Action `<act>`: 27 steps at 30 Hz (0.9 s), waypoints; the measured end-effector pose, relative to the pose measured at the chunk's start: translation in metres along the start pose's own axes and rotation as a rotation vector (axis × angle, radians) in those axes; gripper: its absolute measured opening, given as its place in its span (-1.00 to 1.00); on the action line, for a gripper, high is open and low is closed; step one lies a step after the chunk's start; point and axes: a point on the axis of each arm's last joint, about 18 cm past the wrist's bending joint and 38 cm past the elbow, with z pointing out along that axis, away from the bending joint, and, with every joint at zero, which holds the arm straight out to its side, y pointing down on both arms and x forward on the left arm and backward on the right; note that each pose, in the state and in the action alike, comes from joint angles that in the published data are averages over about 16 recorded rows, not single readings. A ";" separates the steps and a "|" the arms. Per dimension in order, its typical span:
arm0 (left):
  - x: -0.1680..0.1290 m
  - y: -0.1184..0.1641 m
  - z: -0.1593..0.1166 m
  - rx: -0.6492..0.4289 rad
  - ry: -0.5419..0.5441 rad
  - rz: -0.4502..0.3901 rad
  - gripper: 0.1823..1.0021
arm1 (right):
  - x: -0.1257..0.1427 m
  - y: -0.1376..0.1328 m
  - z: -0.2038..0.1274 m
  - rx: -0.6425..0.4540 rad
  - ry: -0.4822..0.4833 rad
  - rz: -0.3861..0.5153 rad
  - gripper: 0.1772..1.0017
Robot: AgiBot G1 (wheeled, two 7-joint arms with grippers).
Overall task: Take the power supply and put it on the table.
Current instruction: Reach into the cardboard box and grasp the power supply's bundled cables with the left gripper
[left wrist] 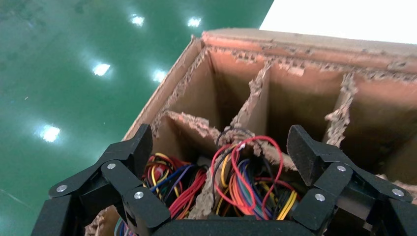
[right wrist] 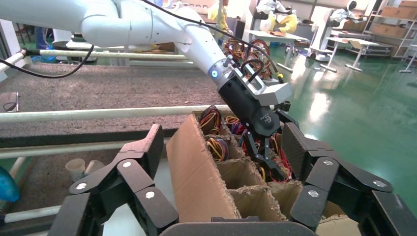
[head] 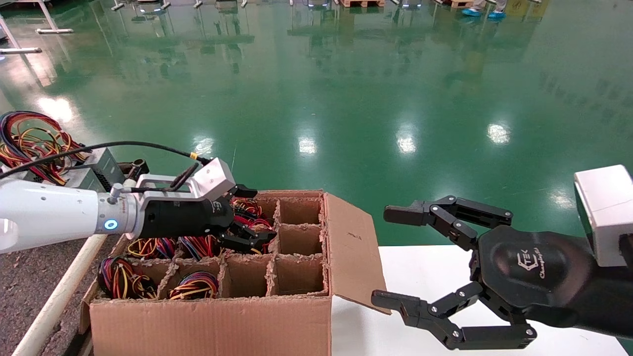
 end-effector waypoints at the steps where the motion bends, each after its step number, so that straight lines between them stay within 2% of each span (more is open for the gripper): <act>1: 0.000 0.002 0.001 -0.005 -0.001 0.002 1.00 | 0.000 0.000 0.000 0.000 0.000 0.000 0.53; 9: -0.001 0.013 0.005 -0.028 -0.011 0.008 0.98 | 0.000 0.000 0.000 0.000 0.000 0.000 0.83; 15: -0.001 0.018 0.005 -0.041 -0.012 0.021 0.91 | 0.000 0.000 0.000 0.000 0.000 0.000 0.94; 21: 0.000 0.022 0.004 -0.051 -0.007 0.036 0.75 | 0.000 0.000 0.000 0.000 0.000 0.000 0.99; 27: 0.001 0.026 0.002 -0.059 0.003 0.051 0.52 | 0.000 0.000 0.000 0.000 0.000 0.000 1.00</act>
